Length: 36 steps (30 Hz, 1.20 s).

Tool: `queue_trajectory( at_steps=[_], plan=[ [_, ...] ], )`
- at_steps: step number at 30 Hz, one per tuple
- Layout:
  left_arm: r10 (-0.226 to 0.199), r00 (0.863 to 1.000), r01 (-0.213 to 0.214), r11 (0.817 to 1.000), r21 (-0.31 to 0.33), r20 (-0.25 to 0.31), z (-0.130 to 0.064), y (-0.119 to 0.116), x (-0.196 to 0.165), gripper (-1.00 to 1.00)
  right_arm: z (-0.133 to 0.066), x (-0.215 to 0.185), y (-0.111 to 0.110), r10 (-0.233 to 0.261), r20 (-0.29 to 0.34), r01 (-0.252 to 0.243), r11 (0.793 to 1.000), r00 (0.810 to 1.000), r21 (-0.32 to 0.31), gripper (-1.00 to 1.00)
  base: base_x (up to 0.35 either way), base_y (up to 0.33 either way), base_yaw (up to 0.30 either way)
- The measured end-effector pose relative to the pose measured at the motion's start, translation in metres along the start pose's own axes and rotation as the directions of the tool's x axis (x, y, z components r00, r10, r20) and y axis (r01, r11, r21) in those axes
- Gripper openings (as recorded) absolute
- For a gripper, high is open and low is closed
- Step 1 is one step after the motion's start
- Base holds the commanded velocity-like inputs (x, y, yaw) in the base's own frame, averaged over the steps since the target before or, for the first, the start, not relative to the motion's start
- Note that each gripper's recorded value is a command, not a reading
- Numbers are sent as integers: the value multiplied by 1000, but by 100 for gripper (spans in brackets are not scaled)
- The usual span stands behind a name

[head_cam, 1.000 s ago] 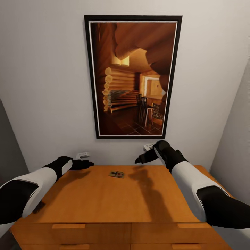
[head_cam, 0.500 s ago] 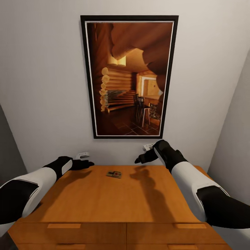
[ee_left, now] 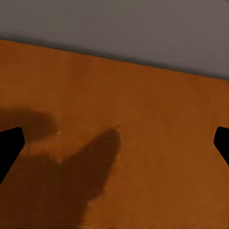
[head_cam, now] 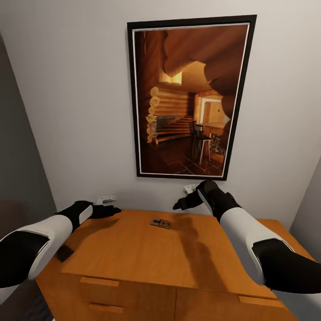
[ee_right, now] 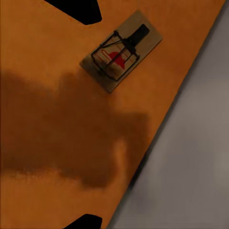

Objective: Take the four mousetraps from the cabinet in the bathroom and place them on the bathroom floor. Make sure all four end up on the same floor surface, and ensure that at least two of them are either under or directly next to the same bathroom sink.

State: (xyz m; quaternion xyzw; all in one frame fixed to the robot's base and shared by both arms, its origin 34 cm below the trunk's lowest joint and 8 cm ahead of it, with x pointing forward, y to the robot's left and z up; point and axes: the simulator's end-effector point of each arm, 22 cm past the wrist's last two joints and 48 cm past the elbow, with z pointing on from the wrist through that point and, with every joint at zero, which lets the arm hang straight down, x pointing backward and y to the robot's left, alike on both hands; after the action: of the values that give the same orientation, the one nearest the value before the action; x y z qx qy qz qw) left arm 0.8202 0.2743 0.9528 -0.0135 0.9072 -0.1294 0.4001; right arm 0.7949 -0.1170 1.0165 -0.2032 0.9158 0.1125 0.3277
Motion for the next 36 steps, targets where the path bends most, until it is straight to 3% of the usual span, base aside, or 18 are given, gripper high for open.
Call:
queue_trajectory(
  at_steps=[17, 36],
  plan=[
    [-1, 1000, 1, 1000, 0, -1, 0, 0, 1, 100, 0, 0, 0, 1, -1, -1, 1000, 1000, 0, 100, 0, 0, 267],
    [0, 1000, 0, 1000, -1, -1, 0, 0, 1, 100, 0, 1, -2, 1, -2, -1, 1000, 1000, 3, 100, 0, -114, 25]
  ],
)
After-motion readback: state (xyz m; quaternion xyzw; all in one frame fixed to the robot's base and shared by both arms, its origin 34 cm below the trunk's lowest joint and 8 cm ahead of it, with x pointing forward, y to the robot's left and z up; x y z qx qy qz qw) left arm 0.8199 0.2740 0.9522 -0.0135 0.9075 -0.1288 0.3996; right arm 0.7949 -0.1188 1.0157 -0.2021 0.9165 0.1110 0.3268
